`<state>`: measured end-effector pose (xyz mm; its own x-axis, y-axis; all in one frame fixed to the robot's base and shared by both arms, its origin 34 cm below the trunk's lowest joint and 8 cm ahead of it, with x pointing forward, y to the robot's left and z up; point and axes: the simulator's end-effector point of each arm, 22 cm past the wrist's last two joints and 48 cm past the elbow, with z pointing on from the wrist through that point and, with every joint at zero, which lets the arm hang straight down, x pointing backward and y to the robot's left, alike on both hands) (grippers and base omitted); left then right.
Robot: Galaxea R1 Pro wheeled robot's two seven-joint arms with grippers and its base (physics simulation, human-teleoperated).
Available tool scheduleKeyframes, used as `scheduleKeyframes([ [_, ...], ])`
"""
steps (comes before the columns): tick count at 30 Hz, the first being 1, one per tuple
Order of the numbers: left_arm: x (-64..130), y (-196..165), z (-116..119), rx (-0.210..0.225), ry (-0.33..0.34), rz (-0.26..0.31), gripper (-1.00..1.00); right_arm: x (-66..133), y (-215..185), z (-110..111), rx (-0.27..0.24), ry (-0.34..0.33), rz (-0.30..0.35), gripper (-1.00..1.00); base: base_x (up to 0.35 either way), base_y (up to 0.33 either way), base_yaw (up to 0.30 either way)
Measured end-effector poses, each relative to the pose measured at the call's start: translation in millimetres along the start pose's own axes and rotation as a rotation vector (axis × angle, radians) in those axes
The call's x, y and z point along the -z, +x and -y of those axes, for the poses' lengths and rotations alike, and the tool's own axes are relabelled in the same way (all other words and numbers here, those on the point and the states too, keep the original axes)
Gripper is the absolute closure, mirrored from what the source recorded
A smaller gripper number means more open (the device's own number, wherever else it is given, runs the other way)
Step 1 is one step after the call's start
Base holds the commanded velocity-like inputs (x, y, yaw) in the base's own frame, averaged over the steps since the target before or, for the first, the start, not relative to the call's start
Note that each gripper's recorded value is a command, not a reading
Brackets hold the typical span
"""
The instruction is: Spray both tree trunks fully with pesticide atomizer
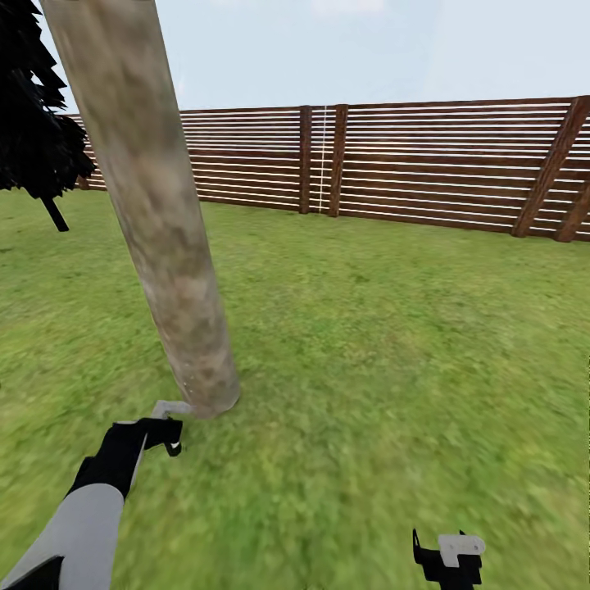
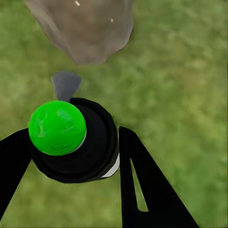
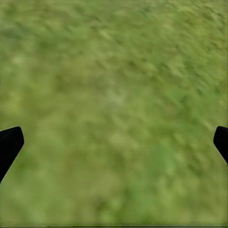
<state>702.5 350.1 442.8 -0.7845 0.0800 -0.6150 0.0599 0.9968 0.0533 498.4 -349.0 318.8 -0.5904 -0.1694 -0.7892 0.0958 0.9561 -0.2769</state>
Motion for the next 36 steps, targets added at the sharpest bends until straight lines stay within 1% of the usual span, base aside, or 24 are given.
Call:
scheduleKeyframes([
  [3,-0.9,1.5,7.9,-0.001,0.011,-0.002,1.00,0.2,0.5,0.0,0.000,0.000,-0.001,-1.00,-0.269,0.000,0.000],
  [4,-1.7,0.9,15.7,-0.008,0.020,-0.003,1.00,0.4,0.9,0.0,0.000,0.000,-0.002,-1.00,-0.117,0.000,0.000],
  [5,-2.9,0.6,28.7,-0.024,0.035,-0.013,1.00,1.2,3.0,-0.3,0.001,-0.001,-0.007,-1.00,-0.060,0.000,0.000],
  [6,-3.3,2.3,39.8,-0.042,0.047,-0.038,1.00,1.7,4.3,-0.5,0.001,-0.002,-0.010,-1.00,-0.038,0.000,0.000],
  [8,-1.1,3.7,49.3,-0.070,0.048,-0.089,1.00,2.1,5.2,-0.7,0.002,-0.002,-0.012,-1.00,-0.015,0.000,0.000],
  [9,2.5,-1.5,48.3,-0.082,0.037,-0.102,1.00,2.2,5.4,-0.9,0.002,-0.003,-0.013,-1.00,-0.006,0.000,0.000],
  [10,5.9,-8.0,43.5,-0.085,0.023,-0.099,1.00,2.3,5.5,-0.9,0.002,-0.003,-0.013,-1.00,-0.003,0.000,0.000],
  [13,23.1,-38.5,17.3,-0.073,-0.037,-0.058,1.00,2.3,5.6,-0.9,0.002,-0.003,-0.013,-1.00,-0.001,0.000,0.000],
  [14,28.2,-42.1,7.8,-0.064,-0.057,-0.061,1.00,2.3,5.6,-1.0,0.003,-0.003,-0.013,-1.00,0.000,0.000,0.000],
  [15,30.8,-43.5,5.4,-0.059,-0.063,-0.063,1.00,2.3,5.6,-1.0,0.003,-0.003,-0.013,-1.00,0.000,0.000,0.000],
  [18,33.4,-49.5,13.0,-0.057,-0.057,-0.052,1.00,2.3,5.7,-1.0,0.003,-0.003,-0.013,-1.00,0.000,0.000,0.000],
  [20,35.7,-58.7,33.6,-0.059,-0.033,-0.041,1.00,2.3,5.7,-1.0,0.003,-0.003,-0.013,-1.00,0.000,0.000,0.000],
  [22,37.6,-59.3,29.2,-0.059,-0.045,-0.048,1.00,2.3,5.7,-1.1,0.003,-0.004,-0.013,-1.00,0.000,0.000,0.000],
  [23,38.4,-57.9,22.6,-0.057,-0.056,-0.052,1.00,2.3,5.6,-1.1,0.003,-0.004,-0.013,-1.00,0.000,0.000,0.000],
  [24,39.5,-56.2,12.1,-0.057,-0.072,-0.056,1.00,2.3,5.6,-1.1,0.003,-0.004,-0.013,-1.00,0.000,0.000,0.000],
  [25,41.8,-54.2,-5.9,-0.055,-0.097,-0.060,1.00,2.3,5.6,-1.2,0.003,-0.004,-0.013,-1.00,0.000,0.000,0.000],
  [26,43.3,-53.4,-15.6,-0.049,-0.106,-0.061,1.00,2.3,5.6,-1.1,0.003,-0.004,-0.013,-1.00,0.000,0.000,0.000],
  [29,43.0,-54.0,-12.7,-0.048,-0.099,-0.060,1.00,2.3,5.7,-1.0,0.003,-0.004,-0.013,-1.00,0.000,0.000,0.000],
  [33,41.0,-53.1,-5.0,-0.070,-0.091,-0.065,1.00,2.3,5.7,-1.0,0.003,-0.003,-0.013,-1.00,0.000,0.000,0.000],
  [36,37.5,-49.7,-4.9,-0.080,-0.094,-0.063,1.00,-0.1,11.7,-2.7,0.003,-0.004,-0.013,-1.00,0.000,0.000,0.000],
])
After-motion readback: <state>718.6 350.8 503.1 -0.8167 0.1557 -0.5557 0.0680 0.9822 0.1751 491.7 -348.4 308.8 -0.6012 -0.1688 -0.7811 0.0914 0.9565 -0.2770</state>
